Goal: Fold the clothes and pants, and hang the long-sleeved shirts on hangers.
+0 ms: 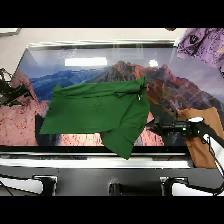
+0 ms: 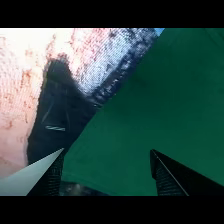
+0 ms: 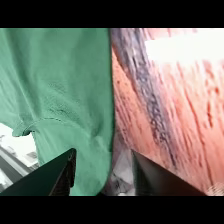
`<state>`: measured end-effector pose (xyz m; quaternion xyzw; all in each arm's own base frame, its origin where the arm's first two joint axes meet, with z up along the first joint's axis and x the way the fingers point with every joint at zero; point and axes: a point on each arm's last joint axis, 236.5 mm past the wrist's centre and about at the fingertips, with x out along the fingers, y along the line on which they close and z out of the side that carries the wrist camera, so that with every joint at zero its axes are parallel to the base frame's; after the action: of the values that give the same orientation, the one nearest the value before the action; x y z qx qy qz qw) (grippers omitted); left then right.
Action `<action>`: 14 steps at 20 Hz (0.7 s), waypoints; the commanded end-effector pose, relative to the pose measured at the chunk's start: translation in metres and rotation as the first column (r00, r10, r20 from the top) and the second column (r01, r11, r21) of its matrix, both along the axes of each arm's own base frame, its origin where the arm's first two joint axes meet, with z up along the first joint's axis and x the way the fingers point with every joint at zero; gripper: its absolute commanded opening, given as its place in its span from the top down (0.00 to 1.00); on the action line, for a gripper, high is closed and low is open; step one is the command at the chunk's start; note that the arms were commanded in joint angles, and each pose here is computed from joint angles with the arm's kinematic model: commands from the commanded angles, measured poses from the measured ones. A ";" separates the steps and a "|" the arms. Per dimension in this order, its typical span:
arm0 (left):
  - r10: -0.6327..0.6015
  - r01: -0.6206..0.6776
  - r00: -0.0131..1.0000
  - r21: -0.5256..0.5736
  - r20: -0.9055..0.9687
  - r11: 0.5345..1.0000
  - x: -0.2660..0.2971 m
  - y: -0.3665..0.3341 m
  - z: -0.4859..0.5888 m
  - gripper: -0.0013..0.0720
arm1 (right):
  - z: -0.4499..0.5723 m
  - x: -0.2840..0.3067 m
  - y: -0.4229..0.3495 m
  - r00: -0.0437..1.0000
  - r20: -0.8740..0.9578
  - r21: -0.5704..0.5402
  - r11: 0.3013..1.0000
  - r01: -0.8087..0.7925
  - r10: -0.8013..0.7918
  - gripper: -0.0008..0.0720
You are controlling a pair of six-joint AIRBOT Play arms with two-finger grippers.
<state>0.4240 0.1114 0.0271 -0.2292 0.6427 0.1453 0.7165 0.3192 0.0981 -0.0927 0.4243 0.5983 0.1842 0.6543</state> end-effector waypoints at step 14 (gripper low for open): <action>-0.030 0.081 0.985 -0.299 0.172 0.951 -0.029 0.012 -0.007 0.14 | 0.008 0.009 0.043 0.997 0.073 -0.016 1.000 -0.005 0.007 0.94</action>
<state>0.3971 0.1186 0.0225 -0.2730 0.6457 0.0523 0.7112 0.3230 0.1357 -0.1052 0.3969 0.5913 0.1885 0.6762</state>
